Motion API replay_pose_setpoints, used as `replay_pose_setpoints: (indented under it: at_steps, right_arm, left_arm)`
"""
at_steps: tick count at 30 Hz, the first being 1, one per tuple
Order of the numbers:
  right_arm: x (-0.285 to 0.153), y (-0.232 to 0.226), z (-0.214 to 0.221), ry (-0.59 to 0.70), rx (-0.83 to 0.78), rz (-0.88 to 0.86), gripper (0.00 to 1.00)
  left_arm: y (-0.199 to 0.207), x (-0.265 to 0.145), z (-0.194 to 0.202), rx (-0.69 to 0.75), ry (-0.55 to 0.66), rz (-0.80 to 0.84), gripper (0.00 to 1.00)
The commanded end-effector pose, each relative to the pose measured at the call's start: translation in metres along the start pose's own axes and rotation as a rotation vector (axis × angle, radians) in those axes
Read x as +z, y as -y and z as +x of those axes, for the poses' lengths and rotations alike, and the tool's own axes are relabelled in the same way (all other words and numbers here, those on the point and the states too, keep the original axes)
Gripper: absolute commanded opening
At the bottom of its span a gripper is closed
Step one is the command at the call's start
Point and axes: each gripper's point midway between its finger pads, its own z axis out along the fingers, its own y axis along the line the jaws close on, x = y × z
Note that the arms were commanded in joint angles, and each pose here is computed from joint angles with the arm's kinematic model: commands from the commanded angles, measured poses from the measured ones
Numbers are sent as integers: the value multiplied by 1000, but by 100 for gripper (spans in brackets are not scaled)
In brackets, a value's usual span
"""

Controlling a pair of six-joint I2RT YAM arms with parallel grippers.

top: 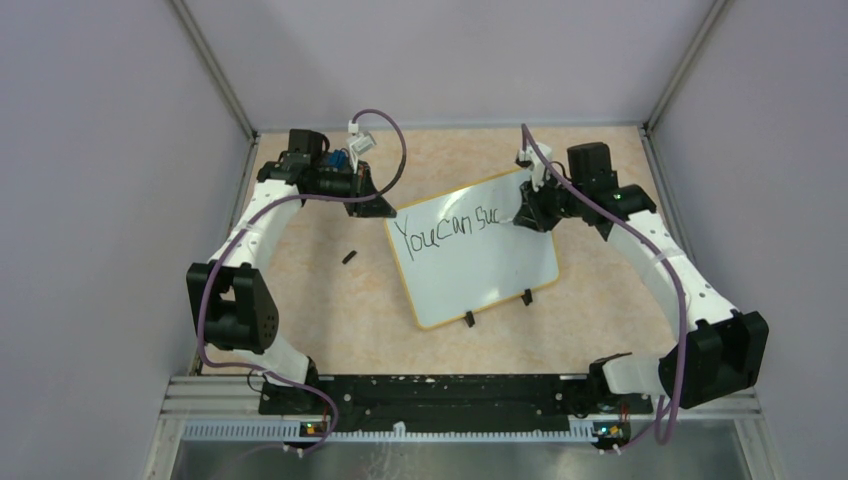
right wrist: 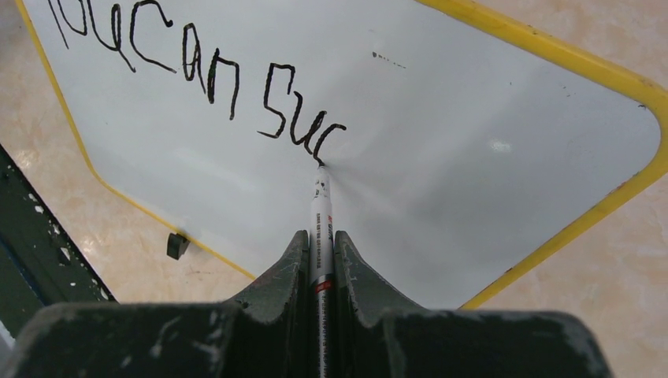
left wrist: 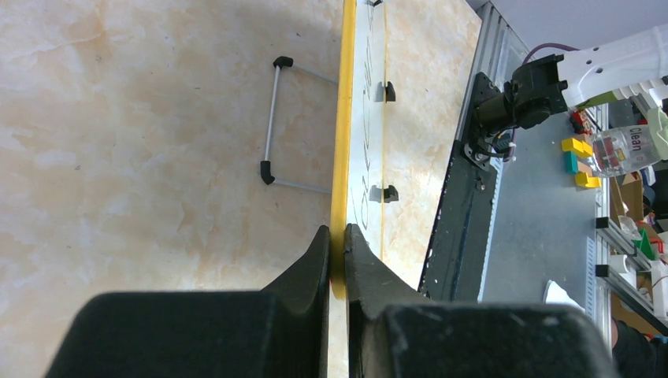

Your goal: Write a sentence on the whiteboard

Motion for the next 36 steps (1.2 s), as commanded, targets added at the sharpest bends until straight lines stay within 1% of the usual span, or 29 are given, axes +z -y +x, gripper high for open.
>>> replay_pose_setpoints:
  at_steps: [1,10,16,20,36]
  right_arm:
    - [-19,13,-27,62,-61,72,0]
    - [-34,1,-44,101,-70,44,0]
    - [-36,5,-45,108,-49,41,0]
    - [-40,10,-49,143,-22,29,0]
    - [-35,13,-50,166,13,7,0]
  left_arm:
    - [10,0,1,31,1,17,0]
    - [10,0,2,29,1,16,0]
    - [11,1,1,36,-2,15,0]
    - [11,1,2,40,-4,11,0]
    - [11,1,3,46,-9,2,0]
